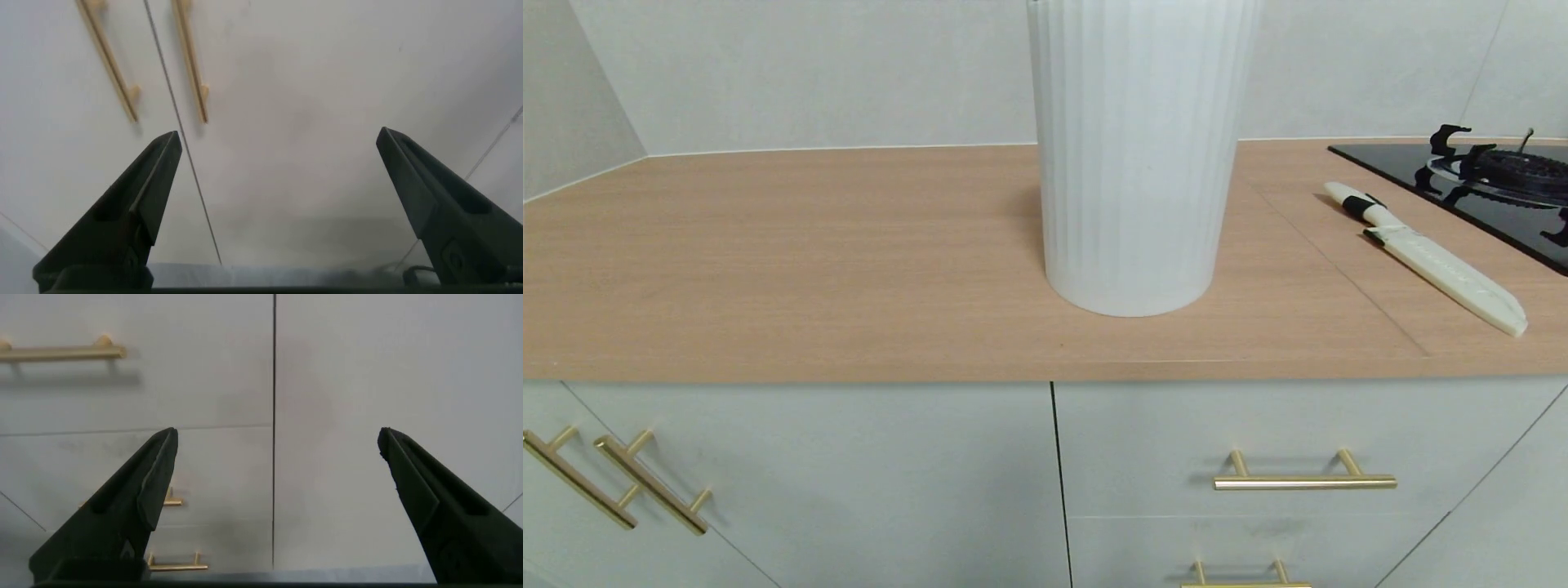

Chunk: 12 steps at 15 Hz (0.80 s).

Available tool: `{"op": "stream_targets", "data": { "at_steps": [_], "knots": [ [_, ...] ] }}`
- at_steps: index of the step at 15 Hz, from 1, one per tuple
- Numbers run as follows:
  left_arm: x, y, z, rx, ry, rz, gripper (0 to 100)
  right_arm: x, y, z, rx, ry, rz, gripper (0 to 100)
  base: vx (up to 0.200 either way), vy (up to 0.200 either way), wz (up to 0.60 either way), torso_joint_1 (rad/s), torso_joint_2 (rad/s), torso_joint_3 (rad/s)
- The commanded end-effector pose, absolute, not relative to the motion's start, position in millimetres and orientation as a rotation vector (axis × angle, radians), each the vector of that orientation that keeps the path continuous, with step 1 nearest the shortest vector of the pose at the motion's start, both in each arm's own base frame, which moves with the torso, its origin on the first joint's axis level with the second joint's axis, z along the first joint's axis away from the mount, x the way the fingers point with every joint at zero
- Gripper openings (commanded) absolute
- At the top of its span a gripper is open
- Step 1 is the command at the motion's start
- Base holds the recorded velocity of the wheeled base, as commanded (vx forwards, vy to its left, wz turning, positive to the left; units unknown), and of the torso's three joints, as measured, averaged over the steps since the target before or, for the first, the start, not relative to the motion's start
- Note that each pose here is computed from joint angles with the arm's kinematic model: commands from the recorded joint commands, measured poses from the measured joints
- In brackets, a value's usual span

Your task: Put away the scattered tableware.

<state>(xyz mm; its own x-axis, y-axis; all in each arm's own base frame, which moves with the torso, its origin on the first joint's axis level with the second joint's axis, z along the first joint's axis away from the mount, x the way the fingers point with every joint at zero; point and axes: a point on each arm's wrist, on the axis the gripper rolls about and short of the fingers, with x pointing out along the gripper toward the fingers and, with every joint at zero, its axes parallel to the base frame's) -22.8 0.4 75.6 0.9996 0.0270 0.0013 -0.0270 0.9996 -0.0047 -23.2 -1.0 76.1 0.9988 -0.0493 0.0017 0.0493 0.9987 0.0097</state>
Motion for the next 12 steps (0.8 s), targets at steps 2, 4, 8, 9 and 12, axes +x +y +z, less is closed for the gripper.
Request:
{"op": "stream_targets", "data": {
  "at_steps": [2, 4, 8, 9, 12],
  "knots": [
    [-22.8, 0.4, 75.6, -0.005, -0.002, 0.028, 100, -23.1, -1.0, 76.0, 0.009, 0.000, -0.049, 100, 0.000, 0.000, 0.00, 0.127, -0.50, -0.320],
    [-22.8, 0.4, 75.6, -0.006, -0.002, 0.028, 100, -23.1, -1.0, 76.0, 0.009, 0.000, -0.049, 100, 0.000, 0.000, 0.00, 0.112, -0.50, -0.303],
    [-22.8, 0.4, 75.6, -0.006, -0.002, 0.028, 100, -23.1, -1.0, 76.2, 0.009, -0.002, -0.049, 100, 0.000, 0.000, 0.00, 0.163, -0.46, -0.298],
    [-22.8, 0.4, 75.6, -0.006, -0.002, 0.028, 100, -23.1, -1.0, 76.2, 0.009, -0.002, -0.049, 100, 0.000, 0.000, 0.00, 0.173, -0.48, -0.300],
    [-22.8, 0.4, 75.6, -0.006, -0.002, 0.028, 100, -23.1, -1.0, 76.0, 0.009, 0.000, -0.049, 100, 0.000, 0.000, 0.00, 0.191, -0.48, -0.284]
  ]
}}
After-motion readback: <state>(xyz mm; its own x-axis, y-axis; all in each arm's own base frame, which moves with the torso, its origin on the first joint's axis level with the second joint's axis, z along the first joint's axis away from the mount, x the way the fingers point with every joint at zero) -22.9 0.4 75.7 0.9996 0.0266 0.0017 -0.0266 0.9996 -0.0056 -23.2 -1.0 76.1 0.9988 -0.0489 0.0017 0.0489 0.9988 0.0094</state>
